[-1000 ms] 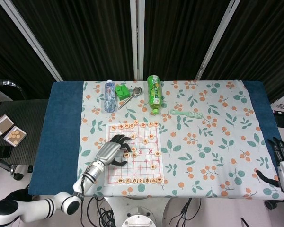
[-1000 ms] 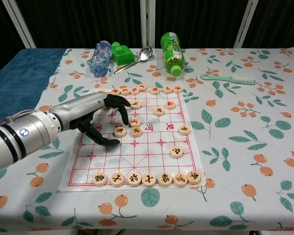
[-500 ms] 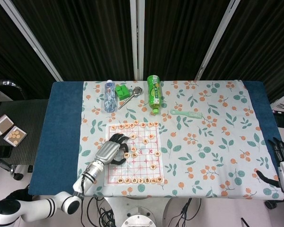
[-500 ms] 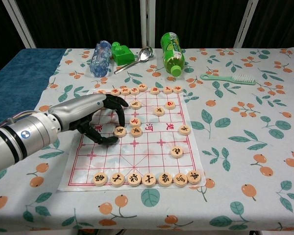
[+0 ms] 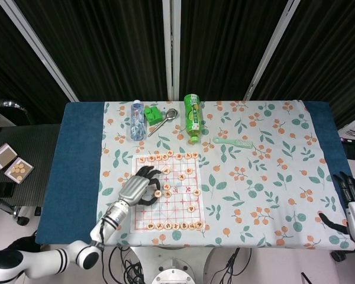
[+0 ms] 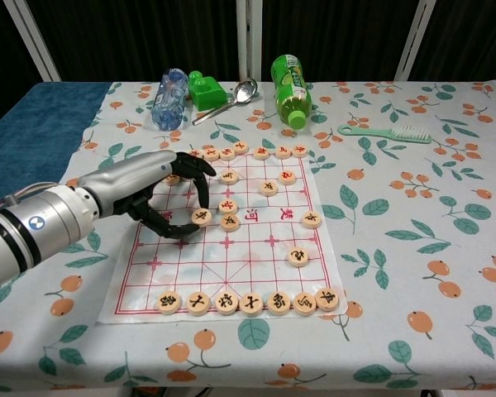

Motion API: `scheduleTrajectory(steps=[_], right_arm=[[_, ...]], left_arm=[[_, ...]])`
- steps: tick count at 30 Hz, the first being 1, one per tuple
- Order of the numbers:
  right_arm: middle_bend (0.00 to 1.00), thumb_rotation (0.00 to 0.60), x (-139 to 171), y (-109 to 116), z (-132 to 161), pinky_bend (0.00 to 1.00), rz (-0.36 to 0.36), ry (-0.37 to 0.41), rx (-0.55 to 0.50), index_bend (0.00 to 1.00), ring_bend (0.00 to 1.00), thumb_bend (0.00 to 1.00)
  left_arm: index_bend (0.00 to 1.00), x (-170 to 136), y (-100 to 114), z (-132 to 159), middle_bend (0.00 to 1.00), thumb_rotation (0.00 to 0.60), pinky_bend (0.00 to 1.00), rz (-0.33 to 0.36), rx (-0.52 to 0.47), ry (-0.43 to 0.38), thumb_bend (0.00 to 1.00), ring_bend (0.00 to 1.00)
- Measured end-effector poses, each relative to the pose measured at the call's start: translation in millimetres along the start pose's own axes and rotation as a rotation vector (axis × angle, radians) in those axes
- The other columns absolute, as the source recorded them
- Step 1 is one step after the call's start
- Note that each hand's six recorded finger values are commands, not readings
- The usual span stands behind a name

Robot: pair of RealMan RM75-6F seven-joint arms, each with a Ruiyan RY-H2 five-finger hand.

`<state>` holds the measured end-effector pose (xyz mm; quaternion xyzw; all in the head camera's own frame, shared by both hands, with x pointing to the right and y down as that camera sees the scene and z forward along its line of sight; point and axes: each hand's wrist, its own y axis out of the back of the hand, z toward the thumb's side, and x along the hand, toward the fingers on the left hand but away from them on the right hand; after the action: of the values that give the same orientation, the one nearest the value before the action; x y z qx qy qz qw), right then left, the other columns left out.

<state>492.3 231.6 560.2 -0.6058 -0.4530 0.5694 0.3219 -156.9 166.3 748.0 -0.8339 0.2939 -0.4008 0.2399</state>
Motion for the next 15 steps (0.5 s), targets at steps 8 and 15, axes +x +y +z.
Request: scheduleTrajectory(steps=[8, 15], right_arm=[[0.00, 0.600, 0, -1, 1, 0.02, 0.003, 0.002, -0.001, 0.00, 0.00, 0.10], [0.00, 0.600, 0, 1, -1, 0.02, -0.002, -0.004, -0.001, 0.00, 0.00, 0.10]], left_arm=[[0.51, 9, 18, 6, 0.13, 0.600, 0.02, 0.031, 0.027, -0.020, 0.32, 0.00], [0.52, 32, 31, -8, 0.14, 0.600, 0.02, 0.059, 0.073, 0.009, 0.32, 0.00]])
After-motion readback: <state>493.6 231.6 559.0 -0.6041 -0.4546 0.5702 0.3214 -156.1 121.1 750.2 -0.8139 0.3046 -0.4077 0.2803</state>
